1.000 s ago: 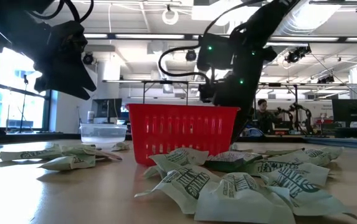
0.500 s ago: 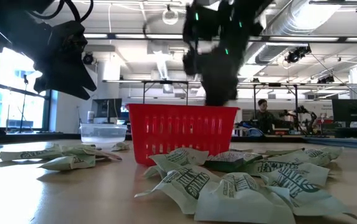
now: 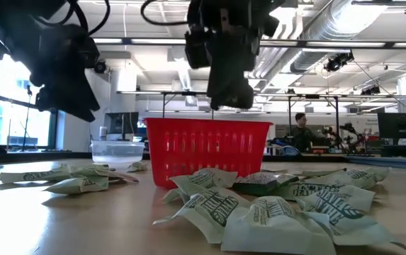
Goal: Pick and place Stevia / Truvia into bins
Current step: Put the white stevia packet into the red basket
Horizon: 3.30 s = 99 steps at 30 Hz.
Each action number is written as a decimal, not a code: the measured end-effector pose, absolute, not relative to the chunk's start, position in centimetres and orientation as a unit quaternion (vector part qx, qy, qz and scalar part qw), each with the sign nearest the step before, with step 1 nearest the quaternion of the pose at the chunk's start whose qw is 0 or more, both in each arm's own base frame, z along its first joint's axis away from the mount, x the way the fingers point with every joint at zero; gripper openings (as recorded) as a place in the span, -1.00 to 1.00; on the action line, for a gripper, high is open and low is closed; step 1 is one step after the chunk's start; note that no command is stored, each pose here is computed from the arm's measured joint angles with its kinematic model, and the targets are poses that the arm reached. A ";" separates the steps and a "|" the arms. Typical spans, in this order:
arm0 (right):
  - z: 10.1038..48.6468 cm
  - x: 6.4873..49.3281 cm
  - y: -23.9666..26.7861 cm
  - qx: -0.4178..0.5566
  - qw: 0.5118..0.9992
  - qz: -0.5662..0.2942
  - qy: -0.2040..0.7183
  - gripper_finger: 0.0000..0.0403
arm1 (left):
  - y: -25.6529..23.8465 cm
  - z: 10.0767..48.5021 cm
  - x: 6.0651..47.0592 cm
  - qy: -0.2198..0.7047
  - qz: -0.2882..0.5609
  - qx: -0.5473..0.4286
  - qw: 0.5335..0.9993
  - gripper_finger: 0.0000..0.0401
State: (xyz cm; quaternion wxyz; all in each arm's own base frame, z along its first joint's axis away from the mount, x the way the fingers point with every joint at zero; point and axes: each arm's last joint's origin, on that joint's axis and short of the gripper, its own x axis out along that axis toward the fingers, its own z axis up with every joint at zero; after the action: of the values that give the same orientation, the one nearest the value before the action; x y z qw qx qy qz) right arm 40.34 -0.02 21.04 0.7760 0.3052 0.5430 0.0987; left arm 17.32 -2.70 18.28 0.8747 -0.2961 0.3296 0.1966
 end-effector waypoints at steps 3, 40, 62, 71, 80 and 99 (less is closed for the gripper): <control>20.3 40.7 1.3 0.314 0.766 0.100 0.552 -0.26 | -2.8 17.5 17.9 0.345 0.209 -0.286 0.869 0.02; 26.6 29.1 10.7 0.141 0.655 -0.418 0.614 0.35 | 0.9 15.1 29.2 0.449 0.324 -0.388 0.737 0.02; 23.6 19.3 7.9 0.156 0.609 -0.479 0.612 0.34 | 1.0 13.0 29.9 0.504 0.343 -0.332 0.720 -0.90; 23.4 15.8 6.8 0.211 0.634 -0.480 0.568 0.34 | 1.0 15.9 29.4 0.547 0.335 -0.291 0.710 -0.90; 21.6 14.2 5.9 0.214 0.667 -0.439 0.562 0.34 | -1.4 25.3 33.3 0.461 0.212 -0.238 0.828 -0.90; 18.5 16.8 7.3 0.158 0.830 -0.156 0.512 0.35 | -9.6 21.0 37.4 0.466 0.153 -0.327 0.807 -0.51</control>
State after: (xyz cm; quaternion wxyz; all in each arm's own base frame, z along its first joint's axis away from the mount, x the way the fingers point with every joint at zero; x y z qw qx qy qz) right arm 16.76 7.25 18.49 0.8298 0.1585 0.5119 -0.1560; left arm 37.42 -9.56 20.99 0.8074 -0.3273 0.4663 0.1534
